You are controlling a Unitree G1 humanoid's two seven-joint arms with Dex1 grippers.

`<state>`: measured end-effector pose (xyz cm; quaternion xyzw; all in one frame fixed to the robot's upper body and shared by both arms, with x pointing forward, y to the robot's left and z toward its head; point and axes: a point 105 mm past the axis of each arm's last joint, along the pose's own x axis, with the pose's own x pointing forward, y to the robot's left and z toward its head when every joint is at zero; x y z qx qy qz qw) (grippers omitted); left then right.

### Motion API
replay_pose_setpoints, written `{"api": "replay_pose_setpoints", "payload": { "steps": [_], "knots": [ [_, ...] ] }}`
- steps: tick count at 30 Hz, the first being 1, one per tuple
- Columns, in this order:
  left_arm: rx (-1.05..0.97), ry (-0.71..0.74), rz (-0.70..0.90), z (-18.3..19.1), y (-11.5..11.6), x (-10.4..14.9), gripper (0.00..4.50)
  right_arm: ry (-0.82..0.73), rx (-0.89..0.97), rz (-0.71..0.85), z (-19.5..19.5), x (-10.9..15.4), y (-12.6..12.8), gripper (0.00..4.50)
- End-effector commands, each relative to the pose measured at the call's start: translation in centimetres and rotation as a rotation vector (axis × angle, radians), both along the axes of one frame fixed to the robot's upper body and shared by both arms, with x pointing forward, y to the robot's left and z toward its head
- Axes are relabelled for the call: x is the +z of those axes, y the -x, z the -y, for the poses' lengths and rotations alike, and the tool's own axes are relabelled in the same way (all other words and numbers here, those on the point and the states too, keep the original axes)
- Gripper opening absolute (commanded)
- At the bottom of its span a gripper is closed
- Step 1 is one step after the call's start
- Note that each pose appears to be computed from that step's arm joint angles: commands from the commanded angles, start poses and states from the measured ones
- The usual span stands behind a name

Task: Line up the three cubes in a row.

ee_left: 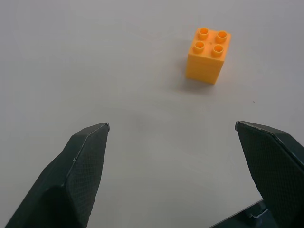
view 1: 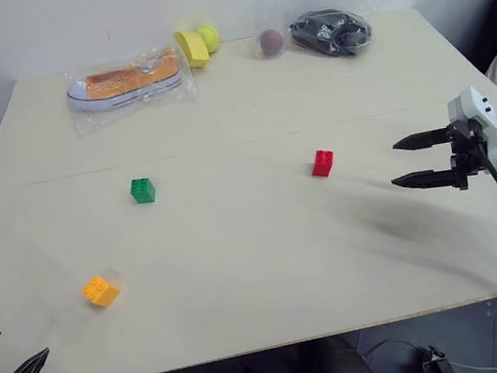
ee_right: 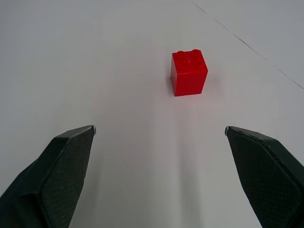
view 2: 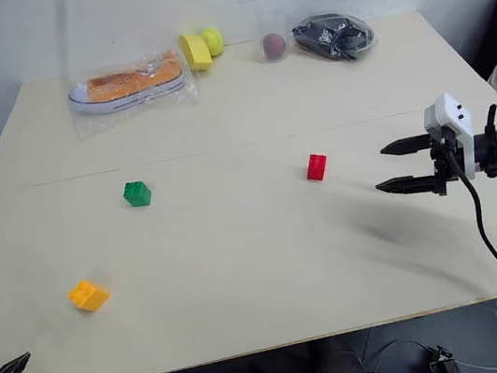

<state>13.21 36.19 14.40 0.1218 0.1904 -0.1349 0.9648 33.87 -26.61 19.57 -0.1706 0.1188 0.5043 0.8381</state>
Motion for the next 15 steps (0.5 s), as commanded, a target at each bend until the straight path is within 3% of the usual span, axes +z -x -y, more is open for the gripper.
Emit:
{"api": "replay_pose_setpoints", "payload": {
  "steps": [1, 4, 9, 15],
  "knots": [
    [-0.002, -0.019, 0.022, 0.2, -0.1, 0.9, 4.48, 0.003, 0.013, 0.04, 0.0, 1.4, 0.1, 4.5],
    [-0.064, 0.012, 0.029, 1.5, -1.1, 1.4, 4.48, 0.007, 0.017, 0.057, -0.4, 1.9, -0.3, 4.5],
    [-0.378, 0.09, 0.041, 8.0, -4.5, 4.2, 4.48, 0.052, 0.061, 0.099, -3.0, 3.1, -2.5, 4.5],
    [-0.719, 0.119, 0.022, 14.6, -6.2, 6.4, 4.48, 0.094, 0.087, 0.097, -6.3, 2.5, -5.3, 4.5]
  ]
}}
